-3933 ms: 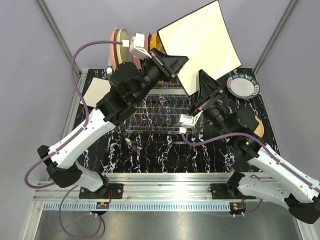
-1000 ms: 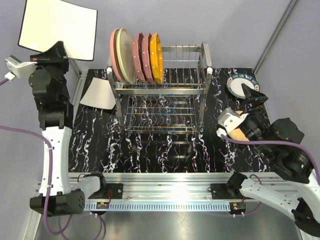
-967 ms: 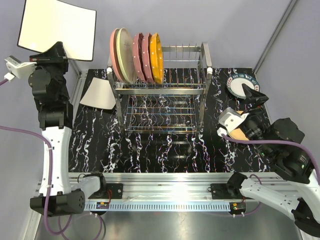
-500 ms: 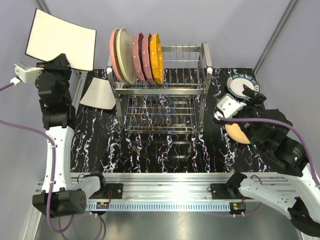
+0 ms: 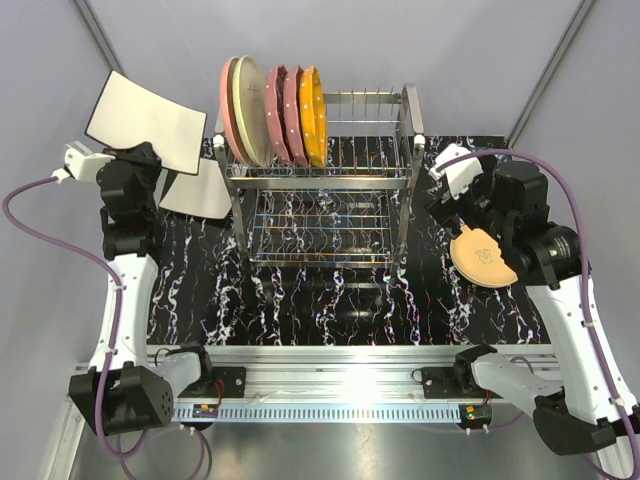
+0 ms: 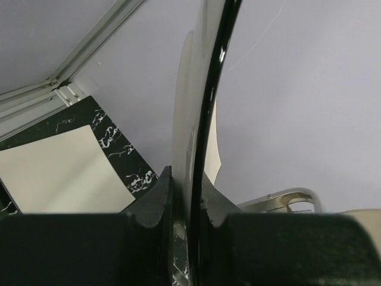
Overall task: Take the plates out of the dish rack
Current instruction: Place the plate on the table
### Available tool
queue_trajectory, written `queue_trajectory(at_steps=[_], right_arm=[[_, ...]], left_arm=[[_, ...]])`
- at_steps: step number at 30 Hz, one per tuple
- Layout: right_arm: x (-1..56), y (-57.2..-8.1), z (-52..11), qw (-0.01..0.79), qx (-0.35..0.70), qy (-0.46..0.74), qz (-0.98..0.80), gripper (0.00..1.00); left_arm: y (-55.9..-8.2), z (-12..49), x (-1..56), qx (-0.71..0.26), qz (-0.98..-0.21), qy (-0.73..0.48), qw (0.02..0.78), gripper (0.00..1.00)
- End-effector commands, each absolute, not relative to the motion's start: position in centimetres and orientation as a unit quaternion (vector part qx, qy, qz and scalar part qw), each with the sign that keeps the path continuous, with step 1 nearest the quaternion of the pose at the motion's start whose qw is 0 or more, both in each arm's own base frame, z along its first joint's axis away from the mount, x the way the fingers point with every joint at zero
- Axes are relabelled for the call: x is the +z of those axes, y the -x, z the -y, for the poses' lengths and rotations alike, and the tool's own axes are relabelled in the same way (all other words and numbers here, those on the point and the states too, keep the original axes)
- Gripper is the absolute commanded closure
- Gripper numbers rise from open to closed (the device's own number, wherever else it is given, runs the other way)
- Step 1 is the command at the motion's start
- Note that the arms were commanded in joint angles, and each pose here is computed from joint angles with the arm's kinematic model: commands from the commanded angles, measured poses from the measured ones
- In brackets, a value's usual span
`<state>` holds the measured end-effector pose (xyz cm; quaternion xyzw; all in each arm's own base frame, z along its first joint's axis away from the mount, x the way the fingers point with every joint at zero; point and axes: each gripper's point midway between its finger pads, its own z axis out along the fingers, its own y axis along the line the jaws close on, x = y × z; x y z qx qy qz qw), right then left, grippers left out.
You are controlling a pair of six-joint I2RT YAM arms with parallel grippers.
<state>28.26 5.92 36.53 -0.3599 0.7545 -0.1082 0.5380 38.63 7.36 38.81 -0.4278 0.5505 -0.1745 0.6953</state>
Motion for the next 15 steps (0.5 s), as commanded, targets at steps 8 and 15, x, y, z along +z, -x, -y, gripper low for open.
queue_trajectory(at_steps=[8, 15], right_arm=[[33.6, -24.6, -9.3, 0.498, 0.063, 0.404, -0.765, 0.00], [28.6, -23.4, -11.3, 0.443, 0.141, 0.422, -0.779, 0.00]], left_arm=[[-37.3, -6.5, 46.2, -0.252, -0.424, 0.354, 0.795, 1.00], [-38.3, -6.5, 41.7, -0.256, -0.443, 0.367, 0.777, 1.00]])
